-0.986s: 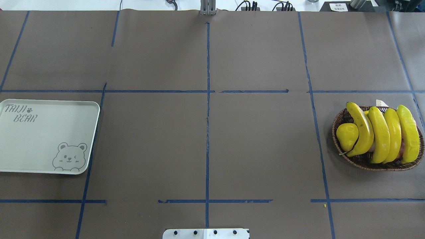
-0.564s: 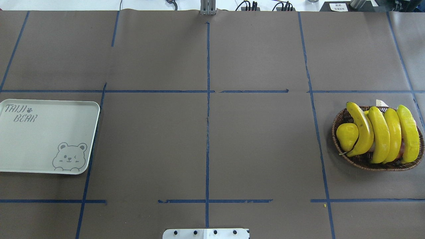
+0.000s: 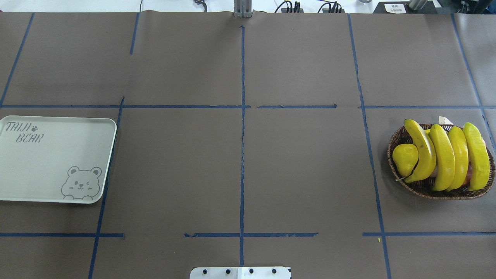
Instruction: Transfer all bananas from basket to plate
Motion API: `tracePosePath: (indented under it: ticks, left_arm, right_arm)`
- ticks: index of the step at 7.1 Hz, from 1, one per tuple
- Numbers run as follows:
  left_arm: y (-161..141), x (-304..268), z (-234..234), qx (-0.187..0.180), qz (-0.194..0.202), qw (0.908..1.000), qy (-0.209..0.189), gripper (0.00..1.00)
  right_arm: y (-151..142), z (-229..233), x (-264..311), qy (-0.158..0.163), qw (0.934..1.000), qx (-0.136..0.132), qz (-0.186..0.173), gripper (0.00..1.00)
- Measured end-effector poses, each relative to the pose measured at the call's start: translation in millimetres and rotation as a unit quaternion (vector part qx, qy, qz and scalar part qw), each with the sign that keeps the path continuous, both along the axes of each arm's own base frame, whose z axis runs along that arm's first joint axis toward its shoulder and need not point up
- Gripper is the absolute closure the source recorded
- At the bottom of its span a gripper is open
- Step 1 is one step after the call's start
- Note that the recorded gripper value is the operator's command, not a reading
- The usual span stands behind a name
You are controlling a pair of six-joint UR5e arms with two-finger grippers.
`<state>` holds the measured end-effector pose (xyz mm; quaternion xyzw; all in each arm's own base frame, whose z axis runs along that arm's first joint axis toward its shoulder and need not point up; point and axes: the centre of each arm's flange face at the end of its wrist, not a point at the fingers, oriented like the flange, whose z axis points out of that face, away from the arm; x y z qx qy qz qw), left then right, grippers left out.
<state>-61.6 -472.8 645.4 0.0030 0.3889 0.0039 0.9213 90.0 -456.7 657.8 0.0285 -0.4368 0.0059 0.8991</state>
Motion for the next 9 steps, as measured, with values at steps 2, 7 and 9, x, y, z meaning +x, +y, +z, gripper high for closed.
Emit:
tracePosePath:
  ticks: [2,7,9]
  left_arm:
    - [-0.2,0.0,-1.1,0.001,0.0,1.0,0.0,0.0]
    - [-0.2,0.2,-8.9,0.01,0.0,1.0,0.001,0.0]
    - [0.2,0.2,-9.6,0.01,0.0,0.9999,0.001,0.0]
  right_arm:
    - [-0.4,-0.5,0.0,0.0,1.0,0.0,0.0,0.0]
    - [-4.3,-60.9,-12.3,0.004,0.9987,0.051,-0.008,0.0]
    - [-7.2,-77.3,-29.2,0.002,0.9983,0.055,-0.017,0.0]
